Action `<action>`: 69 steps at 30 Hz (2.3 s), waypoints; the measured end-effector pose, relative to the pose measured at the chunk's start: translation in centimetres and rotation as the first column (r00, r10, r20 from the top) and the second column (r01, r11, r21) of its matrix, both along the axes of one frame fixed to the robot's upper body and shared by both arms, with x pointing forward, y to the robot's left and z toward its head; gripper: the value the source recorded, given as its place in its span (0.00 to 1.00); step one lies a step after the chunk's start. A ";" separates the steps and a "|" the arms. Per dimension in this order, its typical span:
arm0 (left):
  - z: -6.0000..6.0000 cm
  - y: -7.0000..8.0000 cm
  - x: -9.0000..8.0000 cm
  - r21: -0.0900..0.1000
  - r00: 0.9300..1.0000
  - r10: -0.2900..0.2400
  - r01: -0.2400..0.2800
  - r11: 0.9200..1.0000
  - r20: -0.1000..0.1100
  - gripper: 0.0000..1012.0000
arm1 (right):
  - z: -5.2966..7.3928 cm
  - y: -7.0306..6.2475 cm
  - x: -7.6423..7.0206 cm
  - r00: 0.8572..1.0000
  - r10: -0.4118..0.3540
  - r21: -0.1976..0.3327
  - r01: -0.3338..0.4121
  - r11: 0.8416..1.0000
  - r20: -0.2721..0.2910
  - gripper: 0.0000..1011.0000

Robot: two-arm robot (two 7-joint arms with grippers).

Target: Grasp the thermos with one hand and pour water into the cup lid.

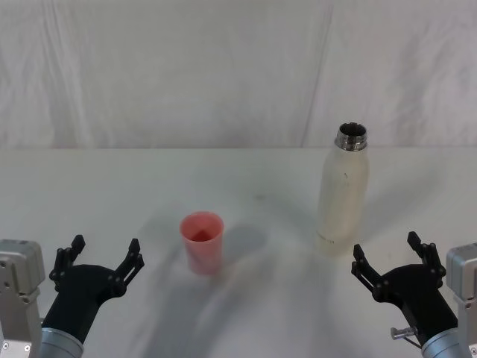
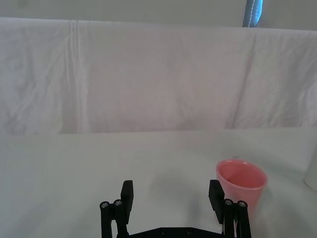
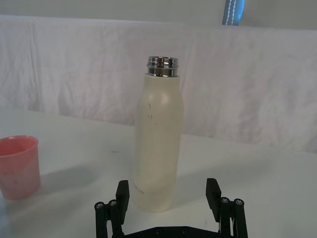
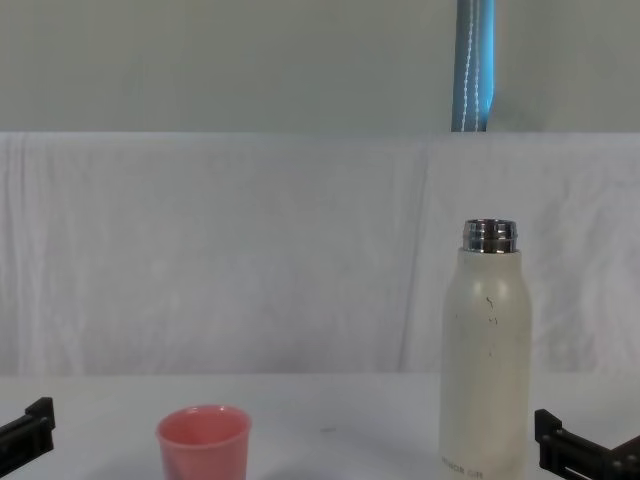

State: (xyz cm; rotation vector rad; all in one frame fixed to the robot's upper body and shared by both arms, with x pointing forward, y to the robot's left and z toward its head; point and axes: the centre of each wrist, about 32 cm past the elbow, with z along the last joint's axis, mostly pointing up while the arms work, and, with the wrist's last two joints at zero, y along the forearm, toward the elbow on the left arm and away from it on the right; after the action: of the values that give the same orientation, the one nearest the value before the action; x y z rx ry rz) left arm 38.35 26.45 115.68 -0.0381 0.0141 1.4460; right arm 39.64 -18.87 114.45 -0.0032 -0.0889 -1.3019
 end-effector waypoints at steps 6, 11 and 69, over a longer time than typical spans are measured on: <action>0.0 0.0 0.0 0.000 1.000 0.000 0.000 1.000 0.000 0.99 | 0.0 0.0 0.0 1.000 0.000 0.000 0.000 1.000 0.000 0.99; 0.0 0.0 0.0 0.000 1.000 0.000 0.000 1.000 0.000 0.99 | 0.0 0.0 0.0 1.000 0.000 0.000 0.000 1.000 0.000 0.99; 0.0 0.0 0.0 0.000 1.000 0.000 0.000 1.000 0.000 0.99 | 1.2 -1.0 5.6 0.996 0.082 0.021 -0.083 0.996 0.041 0.99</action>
State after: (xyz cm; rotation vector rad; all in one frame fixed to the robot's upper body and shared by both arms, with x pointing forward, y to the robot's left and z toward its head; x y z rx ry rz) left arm 38.35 26.45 115.68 -0.0381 0.0140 1.4461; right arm 45.20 -19.91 115.62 0.0449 -0.1074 -1.2208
